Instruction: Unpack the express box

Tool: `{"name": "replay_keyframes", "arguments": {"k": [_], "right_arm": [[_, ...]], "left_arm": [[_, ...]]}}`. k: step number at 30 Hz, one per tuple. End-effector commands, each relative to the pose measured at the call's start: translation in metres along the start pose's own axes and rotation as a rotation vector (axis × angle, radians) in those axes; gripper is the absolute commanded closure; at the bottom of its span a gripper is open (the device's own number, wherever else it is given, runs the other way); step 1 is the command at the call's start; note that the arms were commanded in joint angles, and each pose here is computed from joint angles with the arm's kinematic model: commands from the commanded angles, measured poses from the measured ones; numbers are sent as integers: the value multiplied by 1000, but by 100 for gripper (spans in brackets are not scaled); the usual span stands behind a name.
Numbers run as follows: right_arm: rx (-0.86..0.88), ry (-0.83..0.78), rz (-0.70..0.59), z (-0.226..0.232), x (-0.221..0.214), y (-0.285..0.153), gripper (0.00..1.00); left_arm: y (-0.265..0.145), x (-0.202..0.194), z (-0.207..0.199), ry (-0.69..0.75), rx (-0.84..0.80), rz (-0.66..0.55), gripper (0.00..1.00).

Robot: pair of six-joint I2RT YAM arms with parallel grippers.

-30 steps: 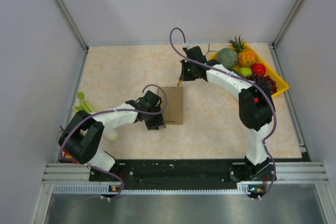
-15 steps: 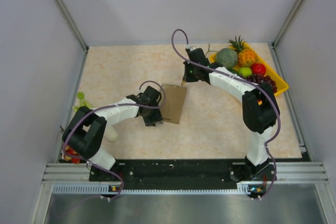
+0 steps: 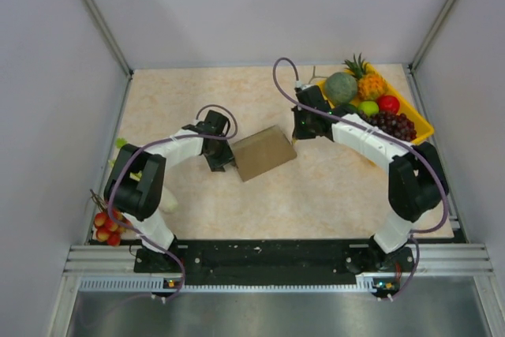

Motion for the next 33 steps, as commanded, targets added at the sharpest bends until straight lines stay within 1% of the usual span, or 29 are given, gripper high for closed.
{"name": "replay_keyframes", "arguments": {"k": [1,3,5,8,9,10,11,12,13,14,15,16,17,18,19,20,22,23,27,30,33], "right_arm": [[120,46,60,18,-27,-35,100],[115,90,50,16,-34,-47,100],[109,115,31,14,-33,-55,100],[38,142,-52,6,-14,-66,100],[25,156,-95,5,0,-72,100],[-21,164,-128,0,7,-73,100],[-35,172,-142,-3,14,-73,100],[-30,174,-181,-1,31,-78,100],[-41,167,-174,-1,36,-70,100],[-43,160,-177,-1,41,-67,100],[-33,145,-201,2,56,-67,100],[-36,131,-176,3,57,-53,100],[-30,120,-166,6,60,-45,100],[-10,95,-187,9,74,-45,100],[5,84,-181,13,77,-38,100],[0,72,-146,14,74,-19,100],[14,55,-144,16,82,-9,100],[8,51,-122,15,79,2,100],[24,32,-80,16,72,20,100],[65,-2,-29,20,62,37,100],[79,-15,6,21,50,43,100]], "left_arm": [[1,33,-47,14,-179,-39,54],[3,38,-49,-7,-197,7,54],[-1,47,-52,-17,-213,-7,54],[-11,58,-51,-30,-227,-23,52],[-18,61,-49,-36,-227,-31,50],[-21,61,-47,-38,-222,-33,44],[-25,60,-45,-32,-223,-38,43],[-37,60,-46,-28,-243,-56,41],[-37,54,-41,-28,-247,-47,36],[-40,48,-39,-35,-262,-39,34],[-51,46,-40,-40,-297,-47,31],[-48,37,-34,-48,-307,-33,29],[-51,29,-37,-66,-351,2,27],[-56,23,-39,-71,-389,13,26],[-52,15,-37,-74,-421,31,26],[-53,6,-39,-93,-451,68,25],[-48,-10,-40,-94,-457,106,25],[-47,-14,-43,-99,-462,118,25],[-34,-39,-59,-76,-424,190,25],[-25,-44,-65,-99,-411,199,25],[-17,-41,-67,-123,-396,193,25]]}}
Point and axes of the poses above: each gripper's point midway between its finger pads, its own y axis out along the fingers, its own z axis along the line the jaws close on, x = y × z, the point moved 4 cm from there along -y, back along the fingers, and after that the axes turned 5 degrees about -y, right-handed, at the moved point
